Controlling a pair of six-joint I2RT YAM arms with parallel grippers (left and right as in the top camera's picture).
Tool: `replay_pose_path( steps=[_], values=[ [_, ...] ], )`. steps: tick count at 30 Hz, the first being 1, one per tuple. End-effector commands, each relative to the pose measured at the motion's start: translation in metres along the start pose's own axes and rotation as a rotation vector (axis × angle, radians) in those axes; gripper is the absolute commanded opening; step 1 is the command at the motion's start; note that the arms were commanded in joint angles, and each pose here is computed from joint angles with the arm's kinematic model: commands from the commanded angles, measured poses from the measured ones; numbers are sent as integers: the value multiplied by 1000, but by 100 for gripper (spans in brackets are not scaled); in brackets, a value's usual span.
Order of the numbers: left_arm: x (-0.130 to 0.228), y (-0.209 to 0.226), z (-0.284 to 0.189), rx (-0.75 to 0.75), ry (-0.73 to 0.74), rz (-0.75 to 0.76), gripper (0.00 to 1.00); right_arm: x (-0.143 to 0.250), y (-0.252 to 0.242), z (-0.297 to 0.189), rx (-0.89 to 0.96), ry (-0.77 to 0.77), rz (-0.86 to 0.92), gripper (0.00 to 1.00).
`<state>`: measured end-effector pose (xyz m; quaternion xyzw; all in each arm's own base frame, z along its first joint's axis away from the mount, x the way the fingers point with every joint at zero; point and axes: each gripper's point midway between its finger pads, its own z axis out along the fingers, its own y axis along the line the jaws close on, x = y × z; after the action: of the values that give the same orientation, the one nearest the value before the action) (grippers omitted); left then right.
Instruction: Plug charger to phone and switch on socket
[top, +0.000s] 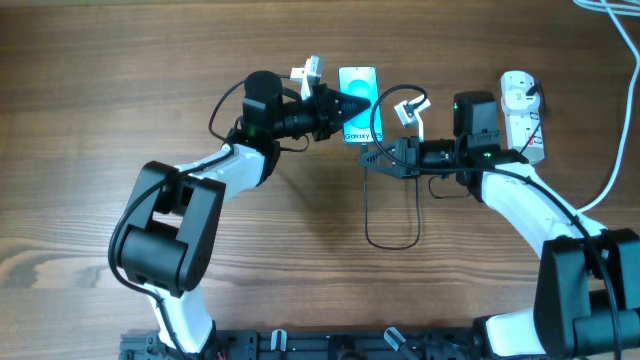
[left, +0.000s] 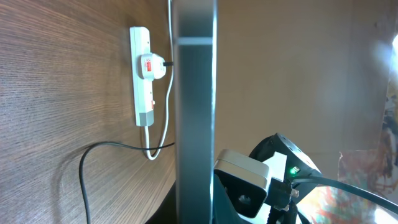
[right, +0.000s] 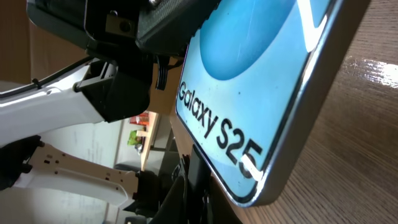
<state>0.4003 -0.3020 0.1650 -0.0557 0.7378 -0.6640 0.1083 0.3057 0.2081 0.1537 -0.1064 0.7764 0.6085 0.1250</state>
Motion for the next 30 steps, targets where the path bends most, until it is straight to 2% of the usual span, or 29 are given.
replay_pose_path(
  steps=[1, 15, 16, 17, 20, 25, 30],
  values=[
    [11, -3, 5, 13, 48, -4, 4, -7, 6, 0, -3, -12, -29, 5],
    [18, -5, 9, 17, 74, -3, 4, -10, 6, 0, 0, -20, -26, 5],
    [18, -5, 9, 17, 74, -2, 4, -10, 6, 0, 0, -19, -25, 10],
    [18, -5, 9, 17, 73, -2, 4, -9, 6, 0, -2, -16, -33, 22],
    [14, -4, 6, 16, 63, 9, 4, -5, 7, 0, -13, -2, -30, 37],
    [0, 4, -7, -5, 26, 24, 4, 12, 11, -3, -32, 39, -53, 45],
    [-7, 27, -19, -74, 13, 45, 4, 18, 5, -11, 119, 21, -98, 51]
  ],
)
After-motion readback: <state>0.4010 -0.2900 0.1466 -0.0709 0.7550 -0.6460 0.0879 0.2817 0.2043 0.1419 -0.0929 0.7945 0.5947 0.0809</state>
